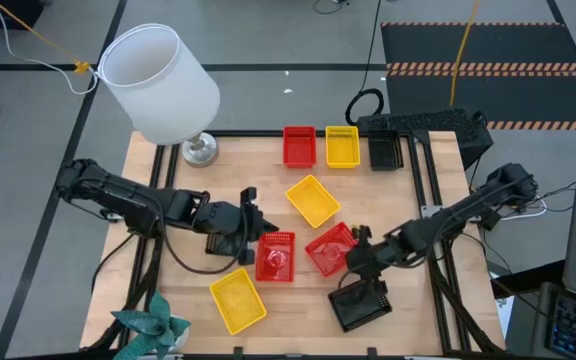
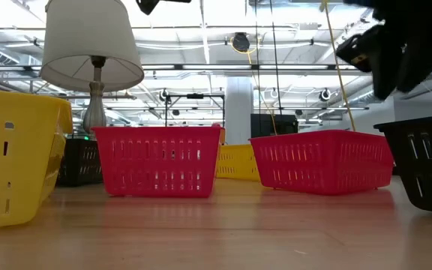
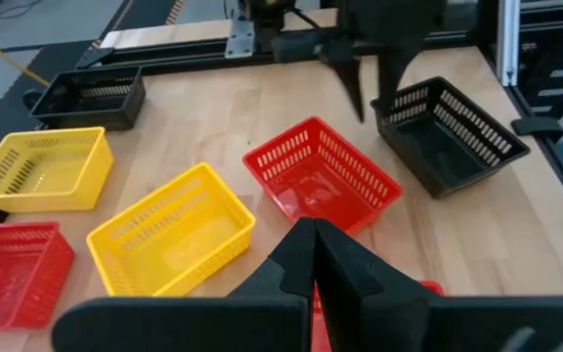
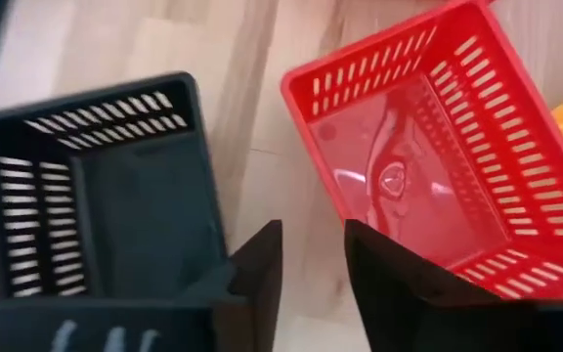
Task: Stack baskets by color
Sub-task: Stack the bottom right red bin on top of the top red bin
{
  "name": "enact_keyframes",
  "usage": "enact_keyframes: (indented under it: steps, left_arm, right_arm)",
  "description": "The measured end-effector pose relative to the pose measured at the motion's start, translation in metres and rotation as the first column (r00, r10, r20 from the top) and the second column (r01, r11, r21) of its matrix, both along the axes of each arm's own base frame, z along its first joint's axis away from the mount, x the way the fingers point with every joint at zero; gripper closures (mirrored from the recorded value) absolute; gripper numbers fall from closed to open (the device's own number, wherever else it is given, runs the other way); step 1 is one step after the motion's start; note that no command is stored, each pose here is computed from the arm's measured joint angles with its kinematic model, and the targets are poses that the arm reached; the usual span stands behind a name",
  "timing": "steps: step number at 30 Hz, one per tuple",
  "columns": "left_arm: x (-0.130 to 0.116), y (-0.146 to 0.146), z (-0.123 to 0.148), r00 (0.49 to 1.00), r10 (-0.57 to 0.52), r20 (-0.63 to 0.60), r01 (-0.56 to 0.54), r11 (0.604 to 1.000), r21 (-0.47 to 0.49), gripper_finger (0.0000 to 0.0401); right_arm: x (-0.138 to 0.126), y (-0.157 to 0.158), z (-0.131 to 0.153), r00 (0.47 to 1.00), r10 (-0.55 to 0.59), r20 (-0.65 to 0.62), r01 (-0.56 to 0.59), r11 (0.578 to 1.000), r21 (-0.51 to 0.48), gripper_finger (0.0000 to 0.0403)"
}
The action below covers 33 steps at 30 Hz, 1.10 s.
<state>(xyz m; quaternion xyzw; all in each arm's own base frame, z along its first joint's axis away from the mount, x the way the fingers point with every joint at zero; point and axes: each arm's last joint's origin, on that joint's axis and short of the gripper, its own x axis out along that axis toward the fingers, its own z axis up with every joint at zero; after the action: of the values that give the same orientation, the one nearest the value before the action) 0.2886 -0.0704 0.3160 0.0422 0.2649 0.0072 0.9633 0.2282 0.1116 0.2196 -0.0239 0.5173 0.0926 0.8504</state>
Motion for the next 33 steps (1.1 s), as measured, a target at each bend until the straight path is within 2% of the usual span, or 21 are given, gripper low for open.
enact_keyframes:
  steps: [5, 10, 27, 33]
  left_arm:
    - [0.000, 0.000, 0.000, 1.000, -0.006, 0.000, 0.006, 1.000, 0.011, 0.0391]
    - [0.000, 0.000, 0.000, 1.000, -0.007, 0.000, 0.007, 1.000, 0.012, 0.0391]
    - [0.000, 0.000, 0.000, 1.000, -0.006, 0.000, 0.006, 1.000, 0.011, 0.0391]
    - [0.000, 0.000, 0.000, 1.000, -0.013, -0.001, 0.013, 1.000, 0.024, 0.0391]
  right_arm:
    - [0.007, -0.002, -0.010, 0.999, 0.032, -0.020, -0.033, 0.999, -0.039, 0.0260]
    - [0.011, -0.004, -0.013, 0.999, 0.043, -0.025, -0.044, 0.998, -0.053, 0.0248]
    - [0.018, -0.006, -0.027, 0.993, 0.105, -0.058, -0.112, 0.984, -0.135, 0.0248]
    - [0.019, -0.008, -0.027, 0.991, 0.118, -0.061, -0.125, 0.982, -0.143, 0.0278]
